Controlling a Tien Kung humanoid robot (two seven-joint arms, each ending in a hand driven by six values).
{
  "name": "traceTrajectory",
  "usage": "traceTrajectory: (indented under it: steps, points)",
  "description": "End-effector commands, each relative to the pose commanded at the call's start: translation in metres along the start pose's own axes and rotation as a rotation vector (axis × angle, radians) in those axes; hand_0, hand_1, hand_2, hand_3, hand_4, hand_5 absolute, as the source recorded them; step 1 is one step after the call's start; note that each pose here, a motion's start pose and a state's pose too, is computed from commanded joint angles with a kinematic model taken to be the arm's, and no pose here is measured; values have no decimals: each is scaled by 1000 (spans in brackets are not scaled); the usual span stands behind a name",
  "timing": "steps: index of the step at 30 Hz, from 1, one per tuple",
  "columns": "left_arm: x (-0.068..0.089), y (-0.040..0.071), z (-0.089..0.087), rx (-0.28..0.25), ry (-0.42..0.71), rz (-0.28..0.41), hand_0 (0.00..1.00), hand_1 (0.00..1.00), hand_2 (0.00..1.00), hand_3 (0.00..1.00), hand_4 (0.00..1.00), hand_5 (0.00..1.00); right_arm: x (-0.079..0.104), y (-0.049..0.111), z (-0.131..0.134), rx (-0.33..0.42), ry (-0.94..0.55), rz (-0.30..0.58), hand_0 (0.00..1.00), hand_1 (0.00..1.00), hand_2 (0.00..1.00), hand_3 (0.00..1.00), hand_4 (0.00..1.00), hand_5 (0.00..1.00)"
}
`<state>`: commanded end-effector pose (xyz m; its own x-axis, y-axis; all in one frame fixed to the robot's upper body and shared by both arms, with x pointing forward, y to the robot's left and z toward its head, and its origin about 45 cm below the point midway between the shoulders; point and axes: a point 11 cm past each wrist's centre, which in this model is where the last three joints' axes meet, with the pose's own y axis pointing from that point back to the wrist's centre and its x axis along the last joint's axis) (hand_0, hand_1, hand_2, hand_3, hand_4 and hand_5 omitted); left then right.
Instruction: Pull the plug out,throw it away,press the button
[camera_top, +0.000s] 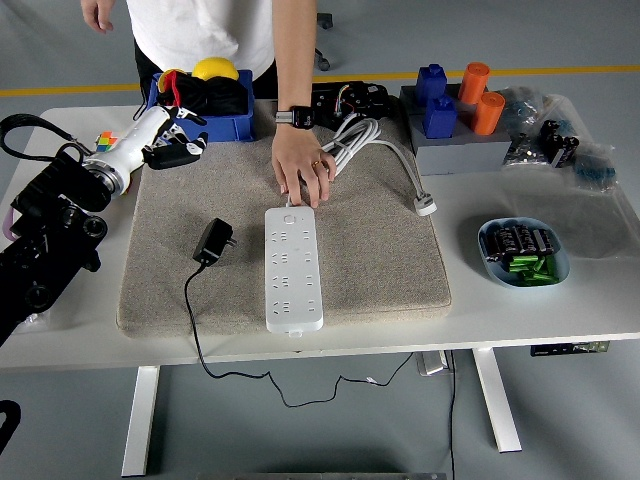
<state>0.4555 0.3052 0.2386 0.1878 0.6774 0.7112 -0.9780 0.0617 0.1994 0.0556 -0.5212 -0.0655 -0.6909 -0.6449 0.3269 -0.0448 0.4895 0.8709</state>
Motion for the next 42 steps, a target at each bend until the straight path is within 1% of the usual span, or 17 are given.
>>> traceTrajectory:
  steps: [1, 5, 6, 10, 12, 13, 15, 18, 19, 23, 29, 30, 38, 42]
  points:
    - [5, 1, -5, 9, -2, 9, 794, 786, 704, 757, 594, 370, 0, 0, 0, 0, -1, -1, 743, 654, 642, 612, 650, 469]
    - [14, 6, -19, 39, -5, 20, 794, 786, 704, 757, 594, 370, -1, 0, 1, -3, -1, -2, 743, 654, 642, 612, 650, 469]
    - [16, 7, -23, 44, -1, 27, 808, 803, 728, 761, 612, 368, -1, 0, 1, -2, -1, -3, 743, 654, 640, 612, 649, 469]
    - [29, 14, -37, 57, 23, 78, 808, 803, 728, 761, 612, 368, -2, 0, -1, 3, 0, -5, 743, 654, 640, 612, 649, 469]
    - [36, 18, -46, 75, 28, 101, 808, 803, 728, 761, 612, 368, -3, 0, -1, 3, 1, -4, 743, 654, 640, 612, 649, 469]
    - [39, 19, -49, 82, 32, 111, 823, 828, 756, 768, 619, 366, -3, 0, -2, 4, 1, -5, 741, 653, 640, 612, 649, 468]
    - [44, 21, -54, 90, 41, 127, 823, 828, 756, 768, 619, 366, -3, 0, -2, 5, 0, -5, 741, 653, 640, 612, 649, 468]
    - [52, 24, -58, 93, 55, 152, 823, 828, 756, 768, 619, 366, -4, 0, -2, 4, 1, -8, 741, 653, 640, 612, 649, 468]
    - [56, 26, -60, 94, 62, 165, 824, 830, 760, 773, 609, 383, -5, 0, -2, 4, 1, -9, 742, 653, 640, 612, 648, 468]
    - [63, 28, -63, 100, 73, 190, 824, 830, 760, 773, 609, 383, -5, 0, -2, 4, 2, -9, 742, 653, 640, 612, 648, 468]
    - [69, 31, -68, 111, 74, 206, 825, 832, 762, 773, 607, 369, -6, 1, -4, 7, 4, -10, 742, 653, 640, 612, 648, 467]
    - [70, 32, -69, 112, 75, 208, 833, 836, 764, 773, 630, 359, -6, 1, -4, 7, 5, -9, 742, 653, 639, 612, 648, 467]
    - [76, 33, -69, 111, 72, 221, 835, 836, 765, 772, 643, 371, -5, 1, -5, 7, 10, -7, 742, 653, 639, 612, 649, 466]
    - [77, 33, -71, 119, 68, 224, 835, 836, 765, 772, 643, 371, -5, 1, -6, 7, 11, -6, 742, 653, 639, 612, 649, 466]
